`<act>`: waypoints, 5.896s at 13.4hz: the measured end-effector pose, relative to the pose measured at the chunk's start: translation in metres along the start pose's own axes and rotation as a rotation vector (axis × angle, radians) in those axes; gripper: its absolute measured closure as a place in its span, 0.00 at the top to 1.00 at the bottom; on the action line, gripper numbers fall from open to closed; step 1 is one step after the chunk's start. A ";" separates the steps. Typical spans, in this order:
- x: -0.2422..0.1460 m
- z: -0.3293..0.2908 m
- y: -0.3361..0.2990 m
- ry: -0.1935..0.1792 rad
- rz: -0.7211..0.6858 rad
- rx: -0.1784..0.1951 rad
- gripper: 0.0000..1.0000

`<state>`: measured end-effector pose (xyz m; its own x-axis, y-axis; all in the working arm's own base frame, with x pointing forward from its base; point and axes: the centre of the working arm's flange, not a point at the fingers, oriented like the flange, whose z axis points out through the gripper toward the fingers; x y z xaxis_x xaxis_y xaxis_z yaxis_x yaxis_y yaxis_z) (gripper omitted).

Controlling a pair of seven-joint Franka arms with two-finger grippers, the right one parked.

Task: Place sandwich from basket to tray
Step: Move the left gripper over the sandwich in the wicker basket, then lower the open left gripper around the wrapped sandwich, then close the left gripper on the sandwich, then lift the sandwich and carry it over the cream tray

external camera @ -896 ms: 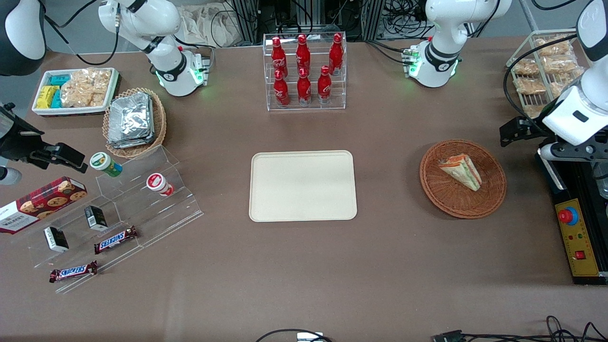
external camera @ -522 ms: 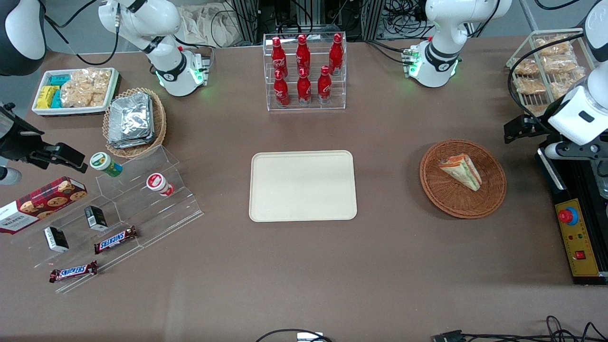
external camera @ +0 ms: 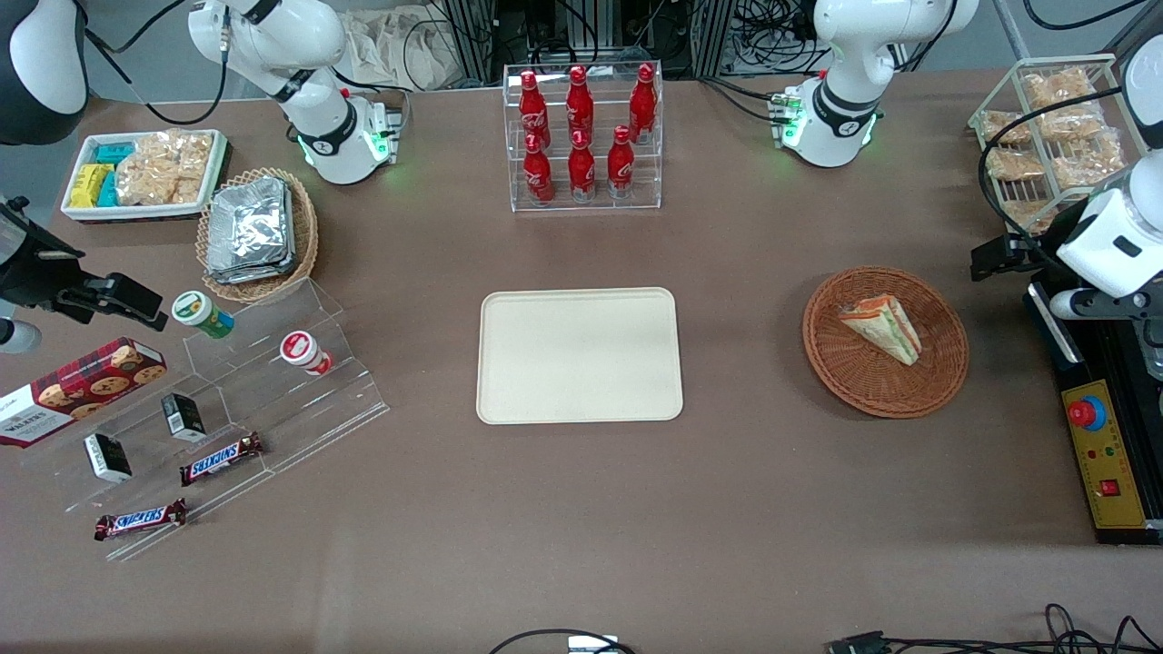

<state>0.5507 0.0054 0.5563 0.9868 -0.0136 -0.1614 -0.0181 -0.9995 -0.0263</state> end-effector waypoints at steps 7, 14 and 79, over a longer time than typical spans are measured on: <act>0.000 0.003 0.000 -0.002 0.000 0.000 1.00; -0.001 0.069 -0.011 0.044 -0.189 -0.005 1.00; -0.017 0.274 0.422 0.179 0.156 0.027 0.19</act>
<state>0.4821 -0.4086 0.2777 0.9844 -0.1756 0.0114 -0.1750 -0.9837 -0.0414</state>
